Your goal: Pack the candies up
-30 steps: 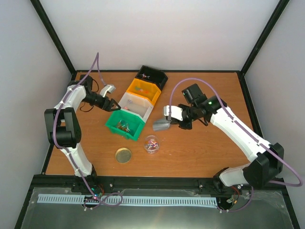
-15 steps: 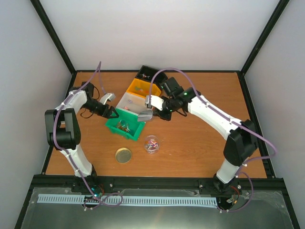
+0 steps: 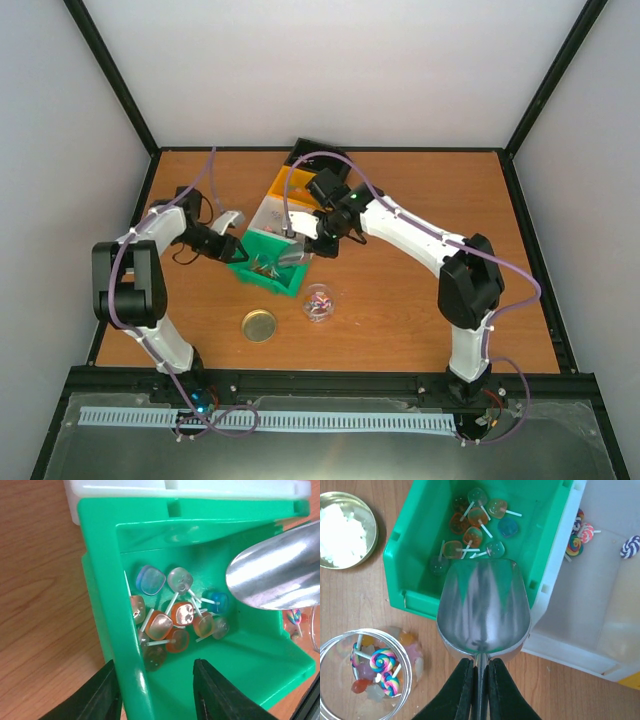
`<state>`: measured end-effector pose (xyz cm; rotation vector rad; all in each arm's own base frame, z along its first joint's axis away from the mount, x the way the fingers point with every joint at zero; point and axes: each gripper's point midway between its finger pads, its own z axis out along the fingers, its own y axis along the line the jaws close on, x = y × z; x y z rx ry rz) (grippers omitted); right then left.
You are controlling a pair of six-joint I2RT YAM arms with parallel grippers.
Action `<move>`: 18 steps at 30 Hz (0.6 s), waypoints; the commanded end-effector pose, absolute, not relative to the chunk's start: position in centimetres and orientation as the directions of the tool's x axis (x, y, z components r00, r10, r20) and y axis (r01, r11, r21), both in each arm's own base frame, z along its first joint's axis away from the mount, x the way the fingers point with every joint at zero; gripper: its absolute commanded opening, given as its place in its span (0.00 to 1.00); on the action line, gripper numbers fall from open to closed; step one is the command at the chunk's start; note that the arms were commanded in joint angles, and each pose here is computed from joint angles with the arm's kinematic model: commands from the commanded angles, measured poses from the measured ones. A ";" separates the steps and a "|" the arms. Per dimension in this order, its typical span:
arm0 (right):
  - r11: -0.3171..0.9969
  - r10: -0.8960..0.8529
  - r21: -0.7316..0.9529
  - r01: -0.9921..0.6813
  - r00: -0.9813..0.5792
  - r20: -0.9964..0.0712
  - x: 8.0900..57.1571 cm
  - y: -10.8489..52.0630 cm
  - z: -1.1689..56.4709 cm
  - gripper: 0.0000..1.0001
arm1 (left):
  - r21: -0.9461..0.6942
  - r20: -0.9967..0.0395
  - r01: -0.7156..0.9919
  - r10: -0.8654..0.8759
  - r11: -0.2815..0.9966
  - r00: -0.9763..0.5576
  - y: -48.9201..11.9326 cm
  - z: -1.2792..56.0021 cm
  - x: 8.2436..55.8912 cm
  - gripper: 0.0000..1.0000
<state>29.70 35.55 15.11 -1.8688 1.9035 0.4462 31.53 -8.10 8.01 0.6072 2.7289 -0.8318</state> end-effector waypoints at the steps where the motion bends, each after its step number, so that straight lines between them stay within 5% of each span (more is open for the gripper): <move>1: -0.032 -0.897 -0.110 -0.993 0.077 -0.436 28.9 35.4 14.5 0.03 | -0.522 -0.336 0.451 0.311 0.724 -0.889 -10.8 8.2 30.9 0.41; 18: -0.244 -0.944 -0.184 -0.952 0.277 -0.181 28.8 32.8 15.0 0.03 | -0.506 -0.346 0.427 0.277 0.750 -0.896 -11.5 7.4 30.7 0.38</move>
